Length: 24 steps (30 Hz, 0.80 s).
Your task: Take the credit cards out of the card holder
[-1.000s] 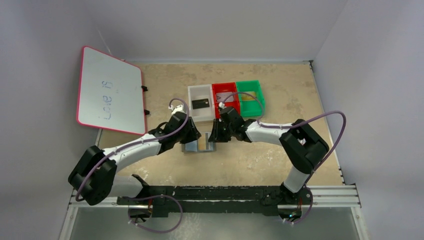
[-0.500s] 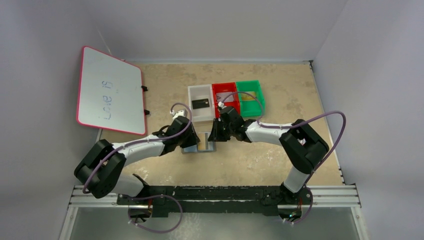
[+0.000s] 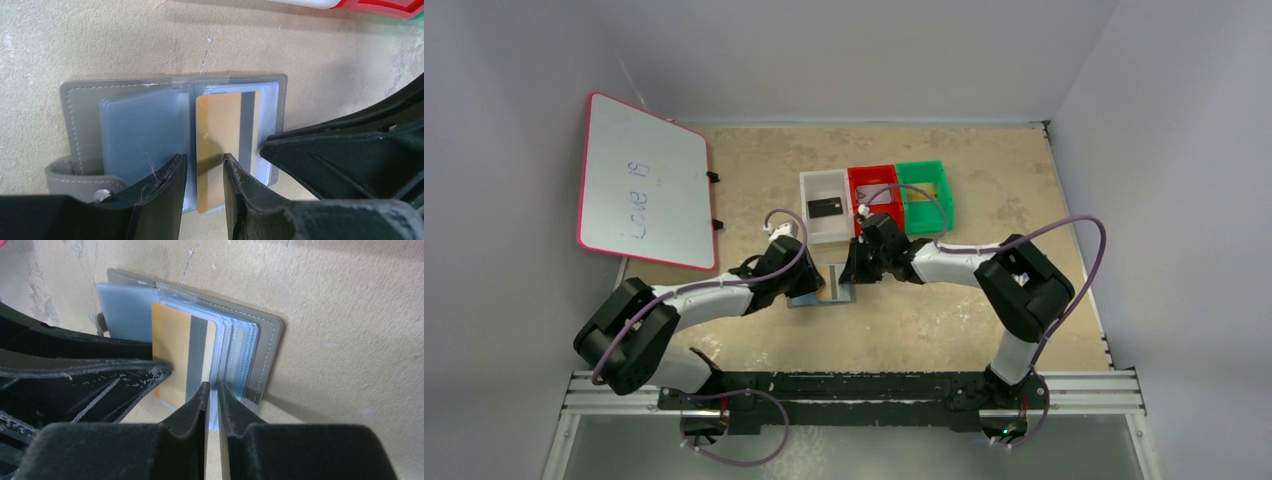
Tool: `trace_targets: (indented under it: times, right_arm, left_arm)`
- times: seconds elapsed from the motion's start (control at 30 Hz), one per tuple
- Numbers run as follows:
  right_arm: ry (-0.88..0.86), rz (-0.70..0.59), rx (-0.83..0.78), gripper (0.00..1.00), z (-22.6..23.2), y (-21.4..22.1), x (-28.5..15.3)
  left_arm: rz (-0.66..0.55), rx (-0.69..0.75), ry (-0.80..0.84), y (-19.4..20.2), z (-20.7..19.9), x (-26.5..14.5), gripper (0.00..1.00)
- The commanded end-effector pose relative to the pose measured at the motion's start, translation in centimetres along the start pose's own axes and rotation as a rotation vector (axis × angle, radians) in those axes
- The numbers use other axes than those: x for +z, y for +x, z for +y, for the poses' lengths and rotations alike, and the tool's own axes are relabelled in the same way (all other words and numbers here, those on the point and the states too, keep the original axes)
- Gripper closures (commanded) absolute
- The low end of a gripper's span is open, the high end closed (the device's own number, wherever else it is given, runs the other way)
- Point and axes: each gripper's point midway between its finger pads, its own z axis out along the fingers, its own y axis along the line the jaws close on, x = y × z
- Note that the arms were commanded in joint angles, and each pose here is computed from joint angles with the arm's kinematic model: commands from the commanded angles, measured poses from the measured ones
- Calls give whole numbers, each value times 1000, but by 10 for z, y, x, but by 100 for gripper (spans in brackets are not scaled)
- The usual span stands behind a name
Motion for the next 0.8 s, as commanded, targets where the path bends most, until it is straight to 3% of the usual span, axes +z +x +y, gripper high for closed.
trace_targets:
  times: [0.0, 0.3, 0.57, 0.77]
  right_arm:
    - [25, -19, -3, 87, -2, -8, 8]
    - [89, 2, 3, 93, -19, 1, 13]
    - [117, 3, 7, 93, -25, 2, 13]
    - [113, -9, 3, 93, -22, -2, 10]
  left_arm:
    - [18, -10, 4, 7, 3, 3, 68]
    - [5, -60, 31, 10, 3, 3, 71]
    - [-29, -78, -3, 8, 13, -1, 86]
    - [-52, -77, 13, 3, 11, -6, 88]
